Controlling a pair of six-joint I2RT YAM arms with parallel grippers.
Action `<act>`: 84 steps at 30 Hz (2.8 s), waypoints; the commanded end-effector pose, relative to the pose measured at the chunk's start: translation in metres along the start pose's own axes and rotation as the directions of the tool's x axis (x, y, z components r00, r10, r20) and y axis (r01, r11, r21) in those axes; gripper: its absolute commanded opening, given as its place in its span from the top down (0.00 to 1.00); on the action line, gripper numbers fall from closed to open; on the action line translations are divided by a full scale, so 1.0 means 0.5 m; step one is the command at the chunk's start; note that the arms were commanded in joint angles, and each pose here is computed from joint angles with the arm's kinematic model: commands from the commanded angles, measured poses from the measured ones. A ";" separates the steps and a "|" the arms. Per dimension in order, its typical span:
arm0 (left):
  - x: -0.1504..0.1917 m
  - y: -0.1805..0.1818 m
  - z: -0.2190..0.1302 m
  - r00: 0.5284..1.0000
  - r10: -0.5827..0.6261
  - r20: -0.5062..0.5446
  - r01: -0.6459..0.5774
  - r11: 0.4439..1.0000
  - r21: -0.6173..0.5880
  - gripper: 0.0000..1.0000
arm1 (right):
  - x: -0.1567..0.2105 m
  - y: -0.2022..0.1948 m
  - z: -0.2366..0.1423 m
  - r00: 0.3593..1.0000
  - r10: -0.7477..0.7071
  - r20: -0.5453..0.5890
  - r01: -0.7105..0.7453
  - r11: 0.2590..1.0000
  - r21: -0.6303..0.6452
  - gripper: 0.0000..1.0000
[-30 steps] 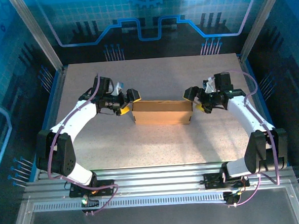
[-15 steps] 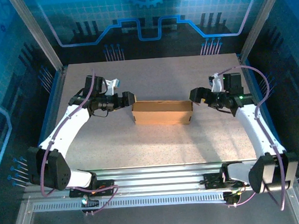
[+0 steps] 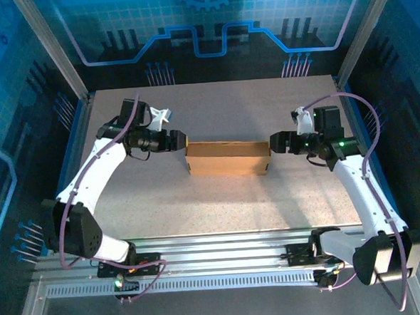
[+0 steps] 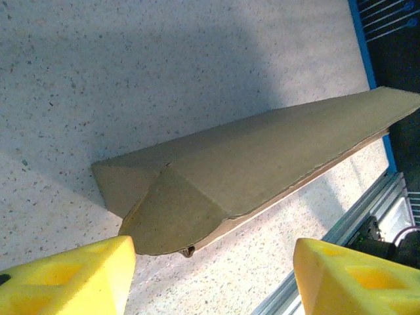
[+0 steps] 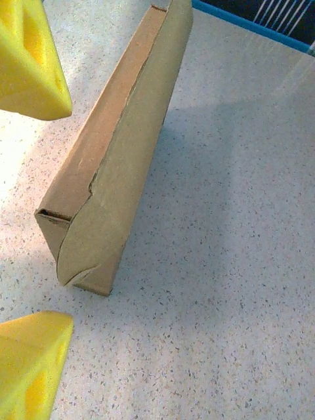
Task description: Fold the paper box
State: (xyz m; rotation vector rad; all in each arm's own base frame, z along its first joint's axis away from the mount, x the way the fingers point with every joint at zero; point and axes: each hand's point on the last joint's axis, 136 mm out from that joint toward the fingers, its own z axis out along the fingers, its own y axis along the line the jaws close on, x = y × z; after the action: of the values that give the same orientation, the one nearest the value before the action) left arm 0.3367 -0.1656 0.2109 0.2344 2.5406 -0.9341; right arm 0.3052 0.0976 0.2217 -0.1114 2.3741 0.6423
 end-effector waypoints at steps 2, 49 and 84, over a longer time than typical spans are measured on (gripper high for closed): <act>0.013 0.014 0.004 0.997 0.038 -0.071 -0.041 0.998 -0.038 0.38 | 0.018 0.006 0.015 0.997 -0.073 -0.041 0.073 0.997 0.016 0.22; -0.015 -0.035 0.042 0.988 -0.002 -0.157 -0.001 1.000 -0.019 0.86 | -0.007 0.025 0.078 0.971 -0.205 -0.122 0.218 0.970 0.106 0.77; 0.039 -0.008 0.058 0.973 0.021 -0.228 -0.049 0.992 -0.119 0.89 | -0.023 0.047 0.078 0.983 -0.096 -0.159 0.112 0.989 0.096 0.94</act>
State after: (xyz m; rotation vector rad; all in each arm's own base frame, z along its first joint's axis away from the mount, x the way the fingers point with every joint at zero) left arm 0.3484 -0.1831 0.1979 0.3118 2.7103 -0.7796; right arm 0.3346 0.1158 0.1983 -0.2250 2.5312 0.3700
